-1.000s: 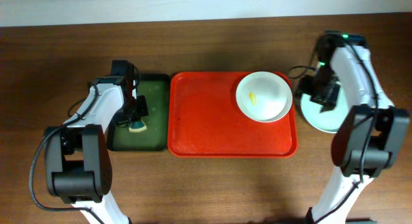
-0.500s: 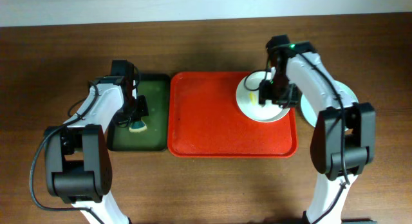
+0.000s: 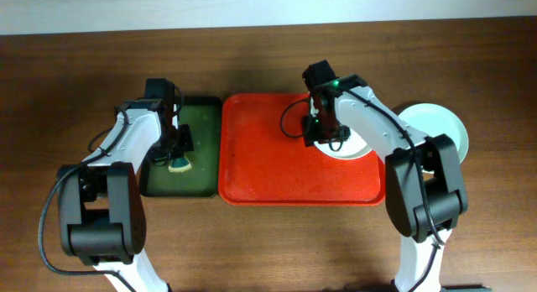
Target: Clean dirty plates on tray and stack at the side
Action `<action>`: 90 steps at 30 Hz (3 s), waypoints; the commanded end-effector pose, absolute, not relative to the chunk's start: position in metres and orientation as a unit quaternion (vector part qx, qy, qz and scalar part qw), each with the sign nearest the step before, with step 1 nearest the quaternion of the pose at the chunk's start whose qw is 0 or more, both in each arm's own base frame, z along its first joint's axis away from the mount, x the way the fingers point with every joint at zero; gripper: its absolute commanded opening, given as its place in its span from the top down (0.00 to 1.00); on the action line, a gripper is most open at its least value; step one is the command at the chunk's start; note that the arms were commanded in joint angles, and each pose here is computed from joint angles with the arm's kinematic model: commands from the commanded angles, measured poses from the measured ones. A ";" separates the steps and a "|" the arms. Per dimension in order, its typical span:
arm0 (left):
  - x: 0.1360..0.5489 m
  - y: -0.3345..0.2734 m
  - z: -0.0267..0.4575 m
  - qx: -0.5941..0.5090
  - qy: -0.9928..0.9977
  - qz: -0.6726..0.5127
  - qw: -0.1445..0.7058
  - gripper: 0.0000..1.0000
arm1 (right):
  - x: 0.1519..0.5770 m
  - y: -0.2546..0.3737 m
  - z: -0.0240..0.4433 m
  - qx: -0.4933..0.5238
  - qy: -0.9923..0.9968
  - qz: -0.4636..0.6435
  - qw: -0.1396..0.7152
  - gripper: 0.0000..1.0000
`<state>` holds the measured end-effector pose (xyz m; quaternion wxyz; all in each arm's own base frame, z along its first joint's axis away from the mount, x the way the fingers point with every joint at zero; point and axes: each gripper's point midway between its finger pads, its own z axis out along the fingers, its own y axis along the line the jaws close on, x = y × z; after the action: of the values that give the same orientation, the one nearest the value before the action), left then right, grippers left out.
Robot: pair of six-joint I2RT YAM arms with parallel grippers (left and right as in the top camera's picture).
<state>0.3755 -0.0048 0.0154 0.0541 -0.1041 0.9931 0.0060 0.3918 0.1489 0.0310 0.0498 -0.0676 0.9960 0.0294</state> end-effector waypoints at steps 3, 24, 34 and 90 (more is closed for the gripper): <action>0.375 -0.005 0.013 -0.113 0.992 0.000 0.051 1.00 | 0.397 0.173 0.032 -0.093 0.991 0.046 0.083 0.57; 0.375 -0.009 0.014 -0.107 0.993 0.000 0.052 1.00 | 0.376 0.255 0.034 -0.002 0.978 0.204 0.050 0.67; 0.375 -0.009 0.014 -0.107 0.993 0.000 0.052 1.00 | 0.378 0.287 0.101 -0.076 0.962 0.247 0.085 0.64; 0.381 -0.044 0.015 -0.042 0.997 -0.028 0.065 1.00 | 0.389 0.108 0.025 0.049 0.993 0.089 0.060 0.77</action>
<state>0.3816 -0.0408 0.0165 0.0670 -0.0525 0.9961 -0.0236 0.3889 0.1127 0.0280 0.0570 0.0530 0.9910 0.1088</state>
